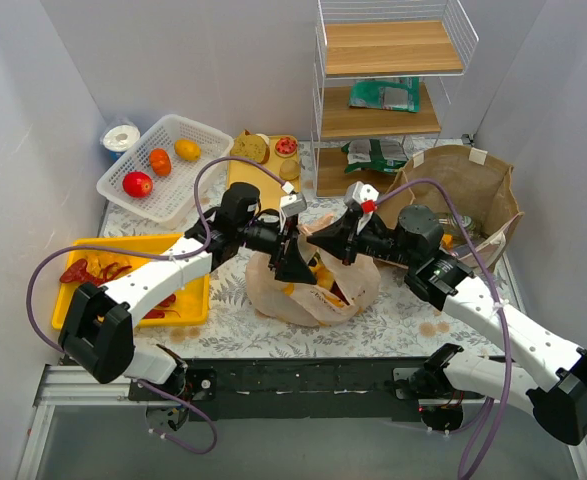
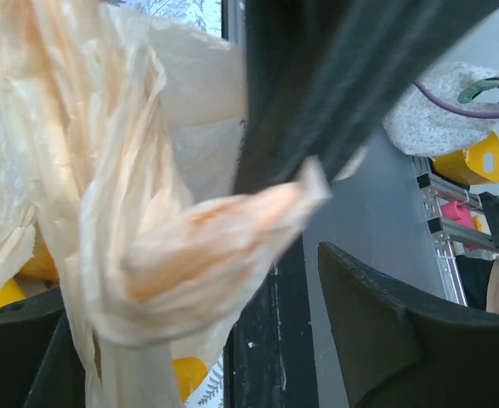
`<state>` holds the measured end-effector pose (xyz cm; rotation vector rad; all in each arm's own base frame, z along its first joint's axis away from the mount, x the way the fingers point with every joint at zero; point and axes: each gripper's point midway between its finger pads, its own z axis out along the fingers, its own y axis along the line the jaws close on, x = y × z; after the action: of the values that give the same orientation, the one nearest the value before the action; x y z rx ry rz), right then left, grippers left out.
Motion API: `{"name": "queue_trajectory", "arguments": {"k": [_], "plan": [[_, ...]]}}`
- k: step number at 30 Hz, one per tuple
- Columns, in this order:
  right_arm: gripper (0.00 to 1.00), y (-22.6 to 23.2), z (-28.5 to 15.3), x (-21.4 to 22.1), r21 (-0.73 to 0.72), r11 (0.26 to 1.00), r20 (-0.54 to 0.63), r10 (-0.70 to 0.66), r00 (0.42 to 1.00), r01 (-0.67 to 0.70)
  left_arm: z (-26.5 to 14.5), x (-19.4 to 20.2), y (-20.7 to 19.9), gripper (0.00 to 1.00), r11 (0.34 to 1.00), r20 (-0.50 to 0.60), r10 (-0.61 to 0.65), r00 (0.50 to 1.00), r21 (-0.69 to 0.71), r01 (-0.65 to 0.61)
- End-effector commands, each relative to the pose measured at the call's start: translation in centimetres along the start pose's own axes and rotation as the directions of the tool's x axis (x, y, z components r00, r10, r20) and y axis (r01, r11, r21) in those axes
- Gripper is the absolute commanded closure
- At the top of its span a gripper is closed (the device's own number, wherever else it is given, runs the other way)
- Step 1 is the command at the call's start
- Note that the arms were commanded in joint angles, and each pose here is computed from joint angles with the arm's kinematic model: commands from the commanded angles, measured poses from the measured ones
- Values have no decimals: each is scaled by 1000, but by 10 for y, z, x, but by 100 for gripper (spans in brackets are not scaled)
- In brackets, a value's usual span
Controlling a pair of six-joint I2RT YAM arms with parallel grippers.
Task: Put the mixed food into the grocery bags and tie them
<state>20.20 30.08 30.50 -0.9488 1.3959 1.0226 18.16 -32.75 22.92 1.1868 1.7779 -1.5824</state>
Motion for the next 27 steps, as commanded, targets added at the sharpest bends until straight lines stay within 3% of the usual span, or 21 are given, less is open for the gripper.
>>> {"name": "queue_trajectory", "arguments": {"k": [1, 15, 27], "plan": [[99, 1, 4, -8, -3, 1000, 43, 3, 999, -3, -7, -15, -25, 26, 995, 52, 77, 996, 55, -80], [99, -5, 10, -5, 54, 997, 120, 49, 992, -56, 1, -20, -26, 24, 996, 178, -6, 984, 92, -11], [99, -7, 14, 0, 98, 994, 156, 41, 987, -57, 9, -16, -17, 28, 989, 177, -114, 978, 114, 95]]}}
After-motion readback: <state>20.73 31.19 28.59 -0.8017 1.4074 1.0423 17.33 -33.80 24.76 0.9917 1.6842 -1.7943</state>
